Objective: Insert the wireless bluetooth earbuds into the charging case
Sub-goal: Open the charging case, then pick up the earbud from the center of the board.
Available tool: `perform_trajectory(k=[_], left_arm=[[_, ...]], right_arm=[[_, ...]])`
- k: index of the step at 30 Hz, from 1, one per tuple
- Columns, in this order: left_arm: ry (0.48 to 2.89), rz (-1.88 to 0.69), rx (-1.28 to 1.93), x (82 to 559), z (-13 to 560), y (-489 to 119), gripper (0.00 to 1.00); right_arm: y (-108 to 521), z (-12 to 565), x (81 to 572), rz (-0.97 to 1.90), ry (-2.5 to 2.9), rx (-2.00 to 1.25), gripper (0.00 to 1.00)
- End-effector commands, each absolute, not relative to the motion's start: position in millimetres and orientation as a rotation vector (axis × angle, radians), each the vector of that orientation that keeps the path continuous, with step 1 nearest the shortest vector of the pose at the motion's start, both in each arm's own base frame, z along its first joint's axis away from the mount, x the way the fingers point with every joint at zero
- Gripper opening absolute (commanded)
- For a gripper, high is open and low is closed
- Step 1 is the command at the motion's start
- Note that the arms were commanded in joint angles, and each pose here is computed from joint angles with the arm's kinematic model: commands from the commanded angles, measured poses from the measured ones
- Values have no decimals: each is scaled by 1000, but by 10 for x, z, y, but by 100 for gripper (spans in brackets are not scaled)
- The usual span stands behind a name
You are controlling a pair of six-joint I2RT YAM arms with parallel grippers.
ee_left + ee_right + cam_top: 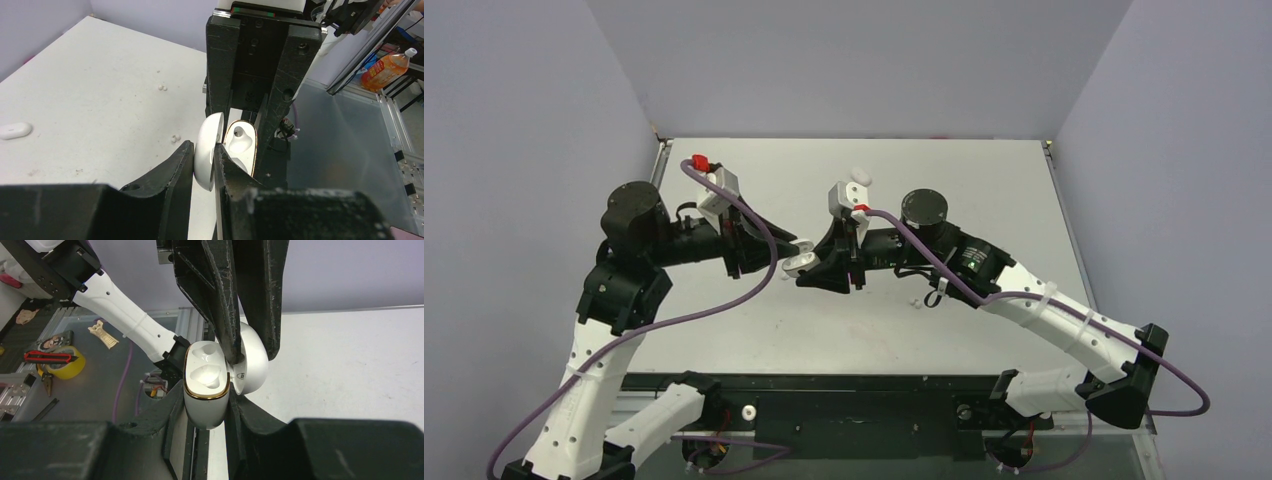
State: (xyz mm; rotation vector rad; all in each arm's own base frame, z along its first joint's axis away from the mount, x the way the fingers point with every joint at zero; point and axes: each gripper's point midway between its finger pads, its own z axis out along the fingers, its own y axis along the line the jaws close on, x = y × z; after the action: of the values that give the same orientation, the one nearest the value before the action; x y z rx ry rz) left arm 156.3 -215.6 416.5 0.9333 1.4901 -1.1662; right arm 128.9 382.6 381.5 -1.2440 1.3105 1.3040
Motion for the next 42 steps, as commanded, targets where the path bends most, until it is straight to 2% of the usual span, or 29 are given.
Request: perform_trajectory(k=[1,3,10,12,13,15,16,17,21,22,24,27,31,35,40,41,42], left_arm=[[1478,-1201,971,1457,4152,-2171,4],[1469,-1219,981,1422,4172,-2178,0],[1448,-1176,938,1474,4252,-2155,0],[1436,-1093,890,1590,4296,-2110,0],[1440,-1043,859,1672,4301,-2079,0],[1416,-951,856,1737,4303,-2014,0],[1393,-913,866,1721,4302,-1980,0],[1390,-878,848,1753,4302,-1944,0],[1360,-716,809,1841,4278,-1773,0],[1355,-684,802,1856,4270,-1736,0],[1363,-608,765,1939,4251,-1643,0],[1399,-457,672,2116,4160,-1422,0],[1476,-234,552,2356,3931,-1067,0],[1565,-131,472,2455,3565,-864,0],[1637,-20,299,2539,3213,-577,0],[1662,-13,266,2549,3106,-542,0],[1674,19,225,2560,3063,-463,0]], right_arm=[[3868,4146,1291,1297,1185,-1231,0],[3869,4151,1290,1297,1183,-1231,0],[3873,4100,1349,1291,1214,-1212,0],[3874,4060,1415,1299,1251,-1185,11],[3871,4041,1462,1297,1261,-1172,24],[3872,4012,1541,1300,1291,-1136,40],[3873,4000,1561,1304,1304,-1123,44],[3867,3982,1602,1295,1314,-1108,53],[3844,3864,1749,1270,1376,-1059,70],[3839,3846,1777,1268,1389,-1047,72],[3795,3802,1899,1240,1421,-1008,84],[3702,3768,2096,1189,1467,-931,86],[3367,3619,2681,989,1614,-654,87],[3083,3155,3247,732,1812,-468,84],[3063,2540,3652,504,2022,-526,74],[3098,2242,3745,452,2091,-557,73],[3105,2229,3808,417,2116,-562,69]])
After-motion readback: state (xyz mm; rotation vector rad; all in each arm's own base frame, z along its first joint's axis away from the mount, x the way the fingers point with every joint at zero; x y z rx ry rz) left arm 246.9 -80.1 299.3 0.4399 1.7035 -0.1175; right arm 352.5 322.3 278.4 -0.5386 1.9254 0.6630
